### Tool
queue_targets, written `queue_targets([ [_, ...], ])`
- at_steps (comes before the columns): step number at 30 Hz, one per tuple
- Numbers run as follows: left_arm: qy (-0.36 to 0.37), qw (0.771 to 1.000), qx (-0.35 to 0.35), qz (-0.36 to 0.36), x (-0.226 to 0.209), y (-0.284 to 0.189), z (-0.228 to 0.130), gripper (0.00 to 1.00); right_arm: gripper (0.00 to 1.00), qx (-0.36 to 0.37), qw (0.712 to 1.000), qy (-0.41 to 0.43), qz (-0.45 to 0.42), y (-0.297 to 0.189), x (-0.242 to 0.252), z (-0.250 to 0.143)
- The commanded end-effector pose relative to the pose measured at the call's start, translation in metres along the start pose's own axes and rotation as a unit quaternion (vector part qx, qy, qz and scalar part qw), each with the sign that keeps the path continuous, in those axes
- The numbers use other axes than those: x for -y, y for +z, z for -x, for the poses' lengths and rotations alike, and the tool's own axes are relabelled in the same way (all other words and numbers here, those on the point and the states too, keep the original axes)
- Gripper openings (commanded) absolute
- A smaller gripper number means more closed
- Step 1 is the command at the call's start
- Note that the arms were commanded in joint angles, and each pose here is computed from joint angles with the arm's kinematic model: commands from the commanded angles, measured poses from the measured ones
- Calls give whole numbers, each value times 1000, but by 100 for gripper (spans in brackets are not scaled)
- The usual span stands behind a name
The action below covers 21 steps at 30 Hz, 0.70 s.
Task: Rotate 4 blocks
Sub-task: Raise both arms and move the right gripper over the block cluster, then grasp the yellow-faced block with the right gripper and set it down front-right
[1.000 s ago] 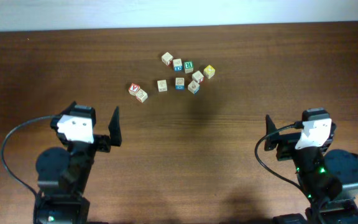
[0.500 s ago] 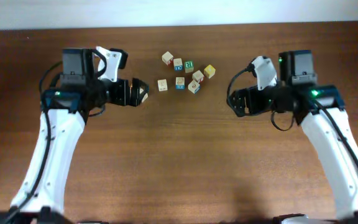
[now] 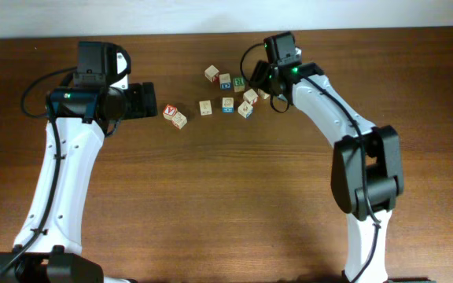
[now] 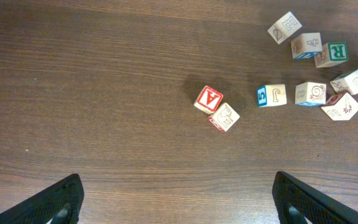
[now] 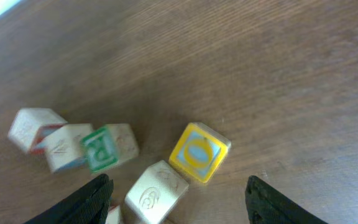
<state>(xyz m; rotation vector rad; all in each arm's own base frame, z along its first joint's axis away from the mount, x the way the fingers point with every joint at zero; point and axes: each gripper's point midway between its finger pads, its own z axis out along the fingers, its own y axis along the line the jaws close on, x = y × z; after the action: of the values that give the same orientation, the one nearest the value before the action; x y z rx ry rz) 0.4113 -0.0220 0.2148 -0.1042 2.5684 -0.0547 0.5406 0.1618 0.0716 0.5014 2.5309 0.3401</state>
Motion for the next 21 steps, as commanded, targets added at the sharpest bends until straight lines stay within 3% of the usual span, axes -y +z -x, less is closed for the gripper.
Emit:
queue_targets([
  [1, -5, 1000, 2, 10, -4, -3, 2, 96, 67, 11, 1000, 9, -6, 32, -5, -11],
  [5, -5, 1000, -6, 11, -4, -3, -2, 99, 66, 31, 999, 18, -35, 37, 7, -6],
  [11, -5, 1000, -7, 10, -4, -3, -3, 99, 50, 39, 998, 15, -55, 50, 17, -9],
  [14, -5, 1000, -7, 9, -4, -3, -3, 99, 40, 20, 998, -37, -55, 53, 19, -16],
  [16, -5, 1000, -7, 9, -4, -3, -3, 99, 31, 8, 997, -58, -54, 45, 17, -18],
  [19, -5, 1000, -7, 9, -3, -3, -3, 99, 30, -8, 990, -126, -61, 21, 17, -15],
  [21, -5, 1000, -7, 9, -4, -3, -3, 99, 29, -18, 983, -181, -31, -27, -2, -5],
])
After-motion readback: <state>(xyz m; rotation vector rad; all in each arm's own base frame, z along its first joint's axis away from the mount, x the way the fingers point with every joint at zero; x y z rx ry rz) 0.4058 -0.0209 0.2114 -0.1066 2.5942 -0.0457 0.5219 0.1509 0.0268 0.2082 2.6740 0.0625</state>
